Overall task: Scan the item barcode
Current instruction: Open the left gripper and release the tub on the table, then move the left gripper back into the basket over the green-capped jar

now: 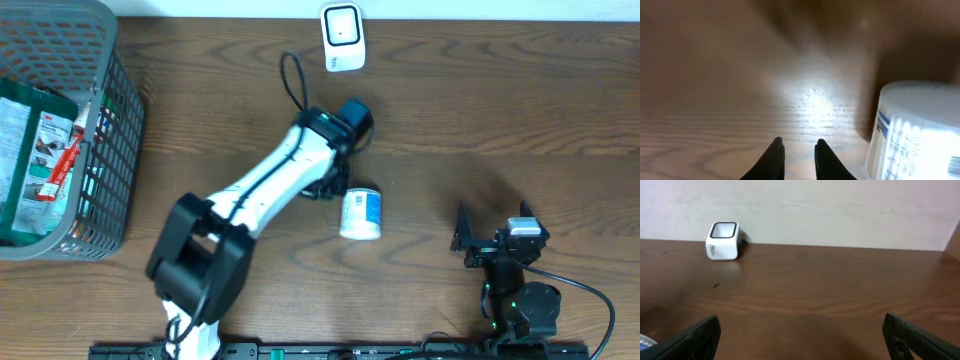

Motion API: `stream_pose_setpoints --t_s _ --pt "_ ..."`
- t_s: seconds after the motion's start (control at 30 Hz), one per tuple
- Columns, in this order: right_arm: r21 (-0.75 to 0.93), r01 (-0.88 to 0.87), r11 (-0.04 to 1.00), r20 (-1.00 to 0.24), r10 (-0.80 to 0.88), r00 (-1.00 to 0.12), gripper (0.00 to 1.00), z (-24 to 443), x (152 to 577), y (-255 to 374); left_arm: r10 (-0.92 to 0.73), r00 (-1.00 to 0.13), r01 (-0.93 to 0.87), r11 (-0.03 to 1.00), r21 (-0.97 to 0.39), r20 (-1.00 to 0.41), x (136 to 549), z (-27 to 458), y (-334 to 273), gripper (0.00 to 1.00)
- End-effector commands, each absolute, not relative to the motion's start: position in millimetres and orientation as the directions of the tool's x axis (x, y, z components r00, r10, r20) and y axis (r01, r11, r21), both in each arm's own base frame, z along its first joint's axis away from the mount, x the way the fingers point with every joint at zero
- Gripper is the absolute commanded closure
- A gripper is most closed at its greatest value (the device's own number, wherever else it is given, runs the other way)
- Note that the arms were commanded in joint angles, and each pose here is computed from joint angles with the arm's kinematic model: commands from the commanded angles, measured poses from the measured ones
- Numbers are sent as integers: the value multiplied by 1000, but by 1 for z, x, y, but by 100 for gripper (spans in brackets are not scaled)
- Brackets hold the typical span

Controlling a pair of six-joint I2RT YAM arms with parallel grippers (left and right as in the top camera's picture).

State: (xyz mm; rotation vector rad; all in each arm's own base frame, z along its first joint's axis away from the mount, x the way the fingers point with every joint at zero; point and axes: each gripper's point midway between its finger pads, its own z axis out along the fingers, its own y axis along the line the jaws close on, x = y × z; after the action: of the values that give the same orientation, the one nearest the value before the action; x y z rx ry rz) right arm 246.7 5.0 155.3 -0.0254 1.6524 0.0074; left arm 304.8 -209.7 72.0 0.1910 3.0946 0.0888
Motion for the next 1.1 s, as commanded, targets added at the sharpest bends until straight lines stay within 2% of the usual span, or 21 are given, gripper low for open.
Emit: stream_pose_setpoints --t_s 0.0,0.1,0.2,0.23,0.27,0.37,0.47,0.6,0.73,0.8,1.07 --pt "-1 -5 1000 -997 -1 -82 1 155 247 2 65 -965 74 997 -25 -255 340 154 -197 81" --pt "-1 -5 1000 -997 -2 -82 1 155 247 2 27 -923 61 995 -78 -383 357 213 -178 80" --pt "-1 -5 1000 -997 -1 -82 1 155 247 2 -37 -859 27 993 -118 -511 372 281 -145 74" --pt "-1 -5 1000 -997 -1 -82 1 155 247 2 -96 -802 -20 991 -135 -590 381 324 -114 72" --pt "-1 -5 1000 -997 -1 -82 1 155 247 2 -128 -771 -51 989 -139 -624 385 343 -96 70" --pt "-1 -5 1000 -997 -1 -82 1 155 247 2 -241 -647 -179 970 -163 -723 393 398 -28 48" --pt "-1 -5 1000 -997 -1 -82 1 155 247 2 -348 -530 -335 924 -186 -773 390 426 44 36" --pt "-1 -5 1000 -997 -2 -82 1 155 247 2 -452 -433 -525 830 -190 -780 381 425 130 30" --pt "-1 -5 1000 -997 -2 -82 1 155 247 2 -524 -423 -636 753 -169 -740 381 396 185 23" --pt "-1 -5 1000 -997 -1 -82 1 155 247 2 -537 -455 -657 741 -139 -710 387 375 205 17" --pt "-1 -5 1000 -997 -1 -82 1 155 247 2 -485 -657 -596 803 4 -577 427 276 251 12"
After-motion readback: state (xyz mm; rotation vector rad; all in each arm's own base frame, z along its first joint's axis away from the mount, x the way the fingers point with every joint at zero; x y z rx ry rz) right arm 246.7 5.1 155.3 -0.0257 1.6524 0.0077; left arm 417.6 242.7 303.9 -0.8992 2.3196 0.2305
